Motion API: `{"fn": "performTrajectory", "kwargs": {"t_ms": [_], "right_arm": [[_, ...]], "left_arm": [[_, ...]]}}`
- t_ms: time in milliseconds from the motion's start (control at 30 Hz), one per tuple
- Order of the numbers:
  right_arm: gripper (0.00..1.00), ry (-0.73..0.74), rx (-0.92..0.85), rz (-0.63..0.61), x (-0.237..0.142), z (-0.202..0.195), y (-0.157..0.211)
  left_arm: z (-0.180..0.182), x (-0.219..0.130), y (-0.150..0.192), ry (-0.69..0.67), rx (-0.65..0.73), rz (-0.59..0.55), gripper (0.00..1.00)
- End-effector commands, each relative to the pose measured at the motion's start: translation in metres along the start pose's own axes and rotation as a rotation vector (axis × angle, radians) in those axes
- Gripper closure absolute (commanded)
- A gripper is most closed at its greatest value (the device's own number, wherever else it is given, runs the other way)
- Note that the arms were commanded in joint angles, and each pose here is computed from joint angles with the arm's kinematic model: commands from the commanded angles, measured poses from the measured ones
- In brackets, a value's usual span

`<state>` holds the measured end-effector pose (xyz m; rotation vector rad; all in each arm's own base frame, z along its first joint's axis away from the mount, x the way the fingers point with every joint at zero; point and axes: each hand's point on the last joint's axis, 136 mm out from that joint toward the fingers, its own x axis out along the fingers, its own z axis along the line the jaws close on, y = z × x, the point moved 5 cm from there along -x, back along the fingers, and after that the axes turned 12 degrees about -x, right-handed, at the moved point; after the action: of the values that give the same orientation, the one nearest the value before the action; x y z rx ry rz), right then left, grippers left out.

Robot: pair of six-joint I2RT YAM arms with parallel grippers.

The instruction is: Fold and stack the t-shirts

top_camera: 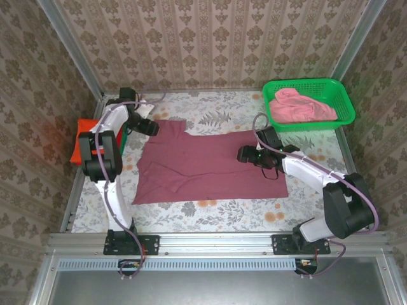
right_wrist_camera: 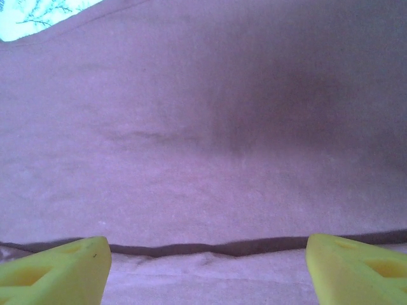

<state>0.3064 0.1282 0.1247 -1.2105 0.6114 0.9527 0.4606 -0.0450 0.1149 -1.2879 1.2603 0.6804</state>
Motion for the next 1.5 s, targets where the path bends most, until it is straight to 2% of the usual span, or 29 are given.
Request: {"fn": "performTrajectory", "kwargs": {"t_ms": [0, 200, 367, 467, 600, 900, 1200, 1467], "right_arm": [[0.19, 0.018, 0.003, -0.003, -0.001, -0.002, 0.006], [0.19, 0.029, 0.011, -0.004, 0.000, -0.005, 0.008], [0.19, 0.035, 0.016, 0.002, 0.001, -0.006, 0.009], [0.19, 0.041, 0.016, 0.002, 0.000, -0.007, 0.010], [0.19, 0.054, 0.016, -0.001, -0.001, -0.010, 0.013], [0.19, 0.126, 0.038, -0.044, -0.006, -0.015, -0.002], [0.23, 0.375, 0.141, -0.109, 0.004, -0.047, -0.059], [0.29, 0.409, 0.086, -0.063, 0.046, -0.047, -0.099]], "left_arm": [[0.003, 0.005, 0.014, 0.006, 0.044, 0.135, 0.36], [0.003, 0.026, 0.003, 0.022, 0.017, 0.140, 0.41], [0.001, 0.042, 0.000, 0.024, 0.001, 0.163, 0.51], [0.001, 0.053, 0.005, -0.004, 0.004, 0.204, 0.58], [0.004, 0.065, 0.016, -0.070, 0.007, 0.257, 0.60], [0.004, 0.061, 0.018, -0.080, 0.012, 0.248, 0.99], [-0.001, 0.034, 0.013, -0.059, 0.106, 0.101, 1.00], [0.008, 0.021, 0.012, -0.066, 0.126, 0.051, 1.00]]}}
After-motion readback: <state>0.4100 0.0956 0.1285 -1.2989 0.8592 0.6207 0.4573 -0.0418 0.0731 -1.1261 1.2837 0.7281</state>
